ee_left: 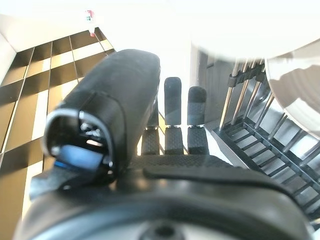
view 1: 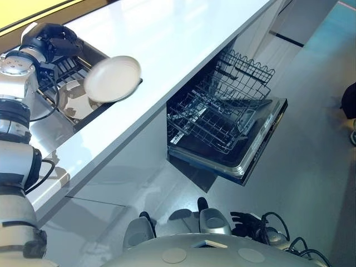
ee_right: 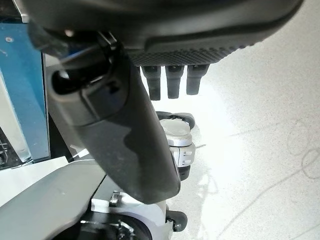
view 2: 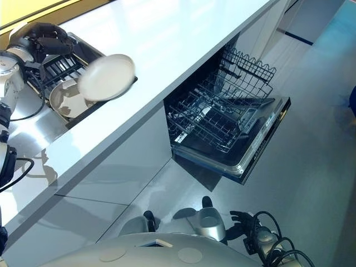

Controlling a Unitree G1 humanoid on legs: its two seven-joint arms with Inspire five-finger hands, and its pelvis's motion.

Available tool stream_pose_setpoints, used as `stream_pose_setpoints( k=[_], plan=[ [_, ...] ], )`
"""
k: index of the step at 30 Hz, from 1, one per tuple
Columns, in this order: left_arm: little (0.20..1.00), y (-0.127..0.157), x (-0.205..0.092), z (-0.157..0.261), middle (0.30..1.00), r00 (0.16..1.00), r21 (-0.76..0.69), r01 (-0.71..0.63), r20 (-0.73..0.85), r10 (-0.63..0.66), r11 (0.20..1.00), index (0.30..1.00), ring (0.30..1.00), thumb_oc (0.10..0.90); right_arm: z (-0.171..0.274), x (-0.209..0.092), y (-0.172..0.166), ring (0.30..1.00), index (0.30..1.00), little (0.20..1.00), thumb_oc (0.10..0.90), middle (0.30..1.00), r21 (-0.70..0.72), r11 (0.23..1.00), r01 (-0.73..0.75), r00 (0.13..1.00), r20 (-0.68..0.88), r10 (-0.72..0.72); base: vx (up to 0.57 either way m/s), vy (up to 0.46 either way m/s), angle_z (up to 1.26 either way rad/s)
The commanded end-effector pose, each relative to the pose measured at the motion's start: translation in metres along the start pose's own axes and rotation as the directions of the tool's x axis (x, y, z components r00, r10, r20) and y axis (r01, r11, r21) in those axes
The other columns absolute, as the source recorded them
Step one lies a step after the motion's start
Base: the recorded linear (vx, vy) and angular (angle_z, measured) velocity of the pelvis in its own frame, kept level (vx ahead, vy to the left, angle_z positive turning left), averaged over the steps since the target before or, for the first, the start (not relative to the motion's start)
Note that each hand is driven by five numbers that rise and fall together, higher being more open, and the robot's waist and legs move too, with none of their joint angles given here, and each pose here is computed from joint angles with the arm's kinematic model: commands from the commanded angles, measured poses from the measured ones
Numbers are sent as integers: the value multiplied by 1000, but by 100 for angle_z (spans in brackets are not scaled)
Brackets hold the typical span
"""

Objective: Pick up plates and place into dishwasher.

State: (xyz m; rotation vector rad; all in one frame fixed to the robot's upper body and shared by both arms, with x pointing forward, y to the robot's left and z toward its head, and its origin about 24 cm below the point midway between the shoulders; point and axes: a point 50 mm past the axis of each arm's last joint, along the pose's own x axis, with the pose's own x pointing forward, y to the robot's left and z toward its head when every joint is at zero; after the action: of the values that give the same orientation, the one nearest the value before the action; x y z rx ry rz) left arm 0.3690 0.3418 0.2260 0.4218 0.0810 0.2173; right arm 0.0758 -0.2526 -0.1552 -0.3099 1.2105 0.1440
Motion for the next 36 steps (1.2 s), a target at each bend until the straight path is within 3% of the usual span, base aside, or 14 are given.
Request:
stream_pose_setpoints(
  k=[1,10,12,13,14,19,22,23,27,36],
  plan=[
    [200,20,-8,55,300,959,-86,-64,271,85,994,300,300,100,3,-3,-20,900,900,900,800,900,-37,999,37,999,17,-36,-22,-39,-2],
    [200,21,-10,47,300,953,-93,-103,277,126,990,300,300,100,2,-4,-22,900,900,900,800,900,-29,998,49,999,12,-49,-20,-43,0],
    [535,22,-11,46,587,946,-53,-138,289,147,989,587,587,435,2,-4,-23,900,900,900,800,900,-24,998,51,999,12,-51,-20,-43,-3],
    [535,22,-12,47,587,941,-1,-160,303,153,987,587,587,435,2,-4,-24,900,900,900,800,900,-20,998,52,999,13,-52,-27,-54,-3],
    [900,22,-13,50,900,931,105,-192,334,148,976,900,900,800,2,-4,-23,900,900,900,800,900,-14,999,53,999,14,-53,-35,-59,-1],
    [900,8,-18,63,900,910,224,-172,409,67,959,900,900,800,1,-5,-23,900,900,900,800,900,7,999,52,999,14,-52,-30,-49,1],
    [900,-1,-28,77,900,878,401,-214,479,-5,891,900,900,800,0,-5,-24,900,900,900,800,900,25,998,56,998,16,-56,-19,-24,1],
    [900,0,-31,81,900,870,453,-235,492,-21,860,900,900,800,0,-5,-25,900,900,900,800,900,32,998,59,998,17,-59,-40,-32,3],
    [900,6,-47,89,900,891,769,-269,427,-154,579,900,900,800,1,-6,-29,900,900,900,800,900,61,996,72,997,21,-73,-48,-27,3],
    [900,13,-65,78,900,941,846,-109,257,-221,522,900,900,800,-3,-7,-33,900,900,900,800,900,62,994,89,996,-3,-89,-55,-12,12]
  ],
)
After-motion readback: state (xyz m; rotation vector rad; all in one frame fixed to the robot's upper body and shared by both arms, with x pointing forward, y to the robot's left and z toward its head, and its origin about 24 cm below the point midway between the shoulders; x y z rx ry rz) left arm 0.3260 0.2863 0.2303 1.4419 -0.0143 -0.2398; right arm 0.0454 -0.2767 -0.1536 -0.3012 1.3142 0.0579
